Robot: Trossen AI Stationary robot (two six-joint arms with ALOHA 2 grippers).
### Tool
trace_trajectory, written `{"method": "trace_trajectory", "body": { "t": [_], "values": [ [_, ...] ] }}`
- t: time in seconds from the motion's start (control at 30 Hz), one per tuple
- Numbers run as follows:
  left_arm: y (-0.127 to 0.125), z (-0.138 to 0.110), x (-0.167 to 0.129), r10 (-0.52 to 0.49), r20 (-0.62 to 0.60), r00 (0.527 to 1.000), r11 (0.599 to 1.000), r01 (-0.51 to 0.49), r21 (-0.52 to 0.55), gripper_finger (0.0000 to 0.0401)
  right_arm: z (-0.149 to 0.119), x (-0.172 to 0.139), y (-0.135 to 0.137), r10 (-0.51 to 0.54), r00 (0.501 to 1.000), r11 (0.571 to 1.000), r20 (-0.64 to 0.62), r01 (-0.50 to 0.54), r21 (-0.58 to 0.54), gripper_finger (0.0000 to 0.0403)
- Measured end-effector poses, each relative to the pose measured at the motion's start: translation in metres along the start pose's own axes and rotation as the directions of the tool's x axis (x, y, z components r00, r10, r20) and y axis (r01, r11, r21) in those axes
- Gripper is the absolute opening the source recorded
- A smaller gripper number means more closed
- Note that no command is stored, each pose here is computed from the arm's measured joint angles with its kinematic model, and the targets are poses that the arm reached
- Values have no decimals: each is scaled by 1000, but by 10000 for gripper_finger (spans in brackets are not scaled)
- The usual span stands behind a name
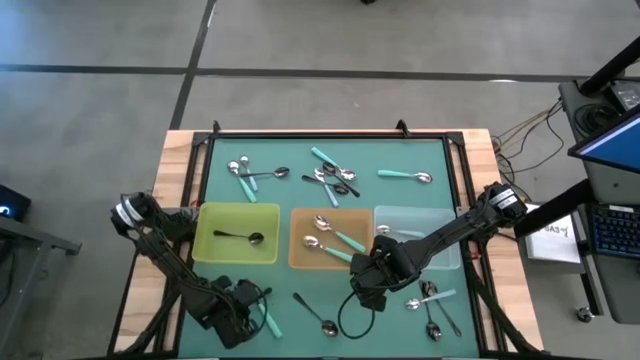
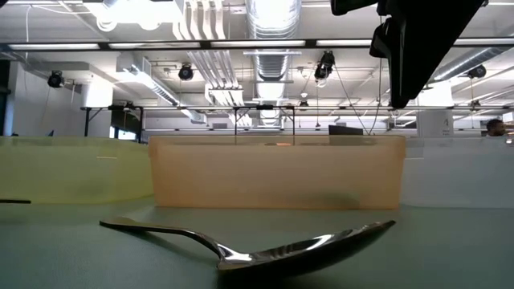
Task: Sort silverware by color (type)
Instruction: Put the black spoon into the yellow bin, then put the green spoon into the orange bin
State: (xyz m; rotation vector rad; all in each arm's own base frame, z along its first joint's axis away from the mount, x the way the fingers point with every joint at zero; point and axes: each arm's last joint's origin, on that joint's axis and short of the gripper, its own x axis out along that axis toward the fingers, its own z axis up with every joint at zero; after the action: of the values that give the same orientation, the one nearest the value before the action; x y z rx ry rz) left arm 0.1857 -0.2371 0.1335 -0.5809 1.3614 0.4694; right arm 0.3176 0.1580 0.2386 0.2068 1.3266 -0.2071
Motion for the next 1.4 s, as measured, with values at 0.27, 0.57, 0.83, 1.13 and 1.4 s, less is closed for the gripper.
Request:
{"method": "trace_trajectory", "body": {
  "t": [0.27, 0.57, 0.83, 1.13, 1.4],
  "values": [
    [0, 4, -37, -70, -14, 997, 997, 70, -24, 4, 0, 0, 0, 0, 1000, 1000, -1, 0, -5, 155],
    [23, 32, -93, 75, 186, 980, 996, -64, -61, 2, 6, 1, -7, -9, 1000, 999, 1, 9, -41, 155],
    [74, 76, -120, 313, 239, 919, 950, -304, -72, 1, 17, 3, -22, -42, 999, 999, 17, 42, -5, 155],
    [123, 93, -89, 309, 222, 925, 933, -340, 115, 19, 27, 5, -36, -79, 996, 994, 35, 76, 83, 155],
    [140, 90, -90, 169, 257, 951, 978, -194, 74, 59, 32, 6, -42, -83, 996, 985, 37, 77, 154, 155]
  ]
}}
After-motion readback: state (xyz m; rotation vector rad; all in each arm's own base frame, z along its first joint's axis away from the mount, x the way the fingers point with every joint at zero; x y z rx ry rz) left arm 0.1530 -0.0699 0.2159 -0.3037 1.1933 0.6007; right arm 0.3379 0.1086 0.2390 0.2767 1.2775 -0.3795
